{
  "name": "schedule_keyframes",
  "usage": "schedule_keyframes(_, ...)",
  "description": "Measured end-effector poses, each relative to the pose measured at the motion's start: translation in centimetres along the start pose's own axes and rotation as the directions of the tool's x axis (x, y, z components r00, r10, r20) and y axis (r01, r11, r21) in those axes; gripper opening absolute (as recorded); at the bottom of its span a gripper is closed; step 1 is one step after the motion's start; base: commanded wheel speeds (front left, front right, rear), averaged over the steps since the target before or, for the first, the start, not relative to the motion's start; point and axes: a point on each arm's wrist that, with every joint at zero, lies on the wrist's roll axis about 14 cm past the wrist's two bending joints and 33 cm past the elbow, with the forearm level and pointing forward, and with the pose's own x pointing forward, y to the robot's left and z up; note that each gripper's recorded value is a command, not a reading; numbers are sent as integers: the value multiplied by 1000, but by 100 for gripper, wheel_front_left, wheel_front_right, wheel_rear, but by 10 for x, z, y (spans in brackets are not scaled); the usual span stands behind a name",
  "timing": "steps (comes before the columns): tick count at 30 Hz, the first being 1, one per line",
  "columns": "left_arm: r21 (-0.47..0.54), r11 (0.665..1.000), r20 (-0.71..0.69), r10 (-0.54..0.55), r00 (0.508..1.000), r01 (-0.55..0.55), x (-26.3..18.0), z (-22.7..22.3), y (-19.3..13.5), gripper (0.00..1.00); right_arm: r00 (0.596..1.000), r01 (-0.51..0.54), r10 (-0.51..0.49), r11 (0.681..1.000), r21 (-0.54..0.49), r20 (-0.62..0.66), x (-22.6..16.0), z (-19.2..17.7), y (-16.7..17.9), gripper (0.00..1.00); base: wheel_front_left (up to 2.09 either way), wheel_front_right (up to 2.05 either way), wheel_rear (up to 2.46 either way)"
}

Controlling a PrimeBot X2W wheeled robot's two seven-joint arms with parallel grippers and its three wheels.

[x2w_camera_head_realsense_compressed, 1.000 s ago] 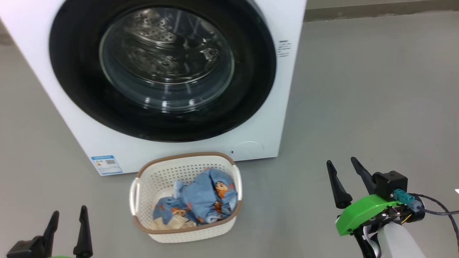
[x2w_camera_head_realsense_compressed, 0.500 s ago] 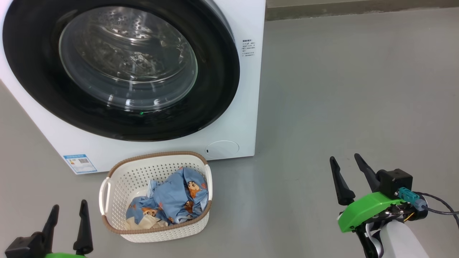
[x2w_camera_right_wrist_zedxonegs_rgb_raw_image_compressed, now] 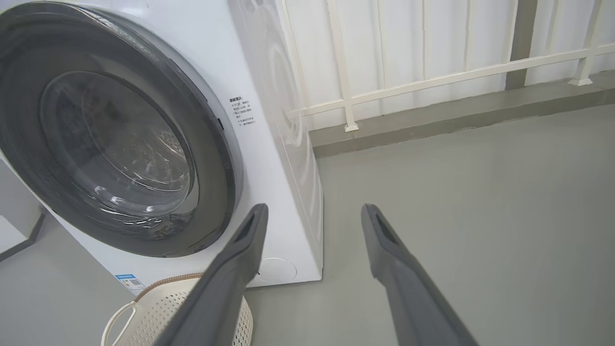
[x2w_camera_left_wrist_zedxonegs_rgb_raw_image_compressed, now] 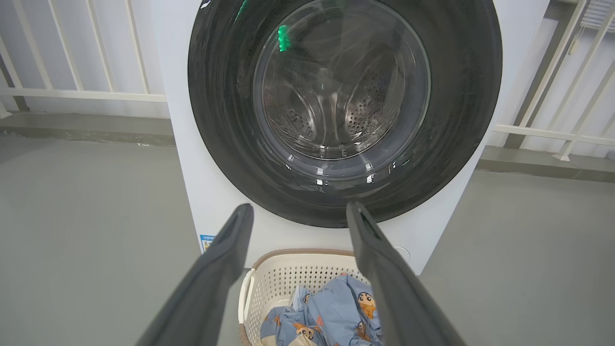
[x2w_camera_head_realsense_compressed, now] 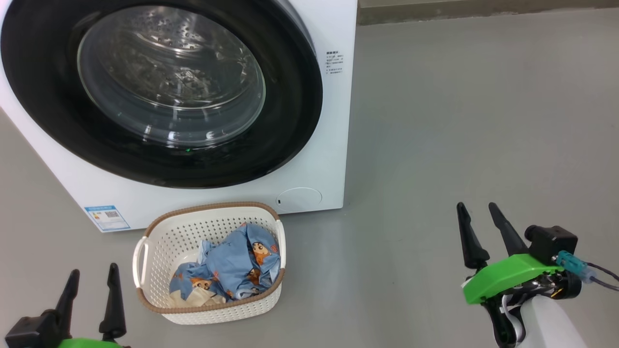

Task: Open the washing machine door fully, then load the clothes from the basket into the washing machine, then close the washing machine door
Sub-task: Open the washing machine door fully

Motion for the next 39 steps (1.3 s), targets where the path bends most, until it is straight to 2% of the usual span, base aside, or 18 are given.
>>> schedule_keyframes(7,3,1000,3,-3,1000,3,-4,-1,-4,100,998,-2,-3,997,77,62,17,21,4,100,0,0,0)
schedule_keyframes(13,0,1000,5,2,1000,-2,-8,-1,-5,100,995,36,-58,969,245,84,28,29,-4,100,0,0,0)
schedule_keyframes(17,5,1000,-5,7,1000,-7,-11,-5,-4,100,992,54,-93,929,367,90,37,36,-9,100,0,0,0)
schedule_keyframes(22,5,1000,-10,13,1000,-13,-13,-6,-2,100,988,95,-144,835,541,48,45,34,-21,100,0,0,0)
schedule_keyframes(23,5,1000,-12,14,1000,-14,-13,-7,-2,100,988,103,-149,819,565,36,46,33,-23,76,0,0,0)
schedule_keyframes(24,5,1000,-14,14,1000,-13,-14,-8,-2,100,988,109,-152,803,586,24,47,32,-25,47,0,0,0)
schedule_keyframes(25,5,1000,-16,13,1000,-13,-14,-8,-2,100,987,114,-158,783,612,17,49,32,-27,34,0,0,0)
schedule_keyframes(26,5,1000,-18,12,1000,-12,-14,-9,-2,100,987,119,-159,770,627,8,50,31,-28,34,0,0,0)
schedule_keyframes(28,5,1000,-22,9,1000,-9,-14,-10,-4,100,988,120,-156,740,661,-5,54,32,-30,0,0,0,0)
schedule_keyframes(35,0,1000,-42,9,999,-9,-15,-17,-5,100,992,115,-114,746,656,-45,71,36,-32,0,0,0,0)
schedule_keyframes(39,1,1000,-58,14,998,-14,-16,-22,-3,100,995,104,-82,698,709,-65,86,39,-26,0,0,0,0)
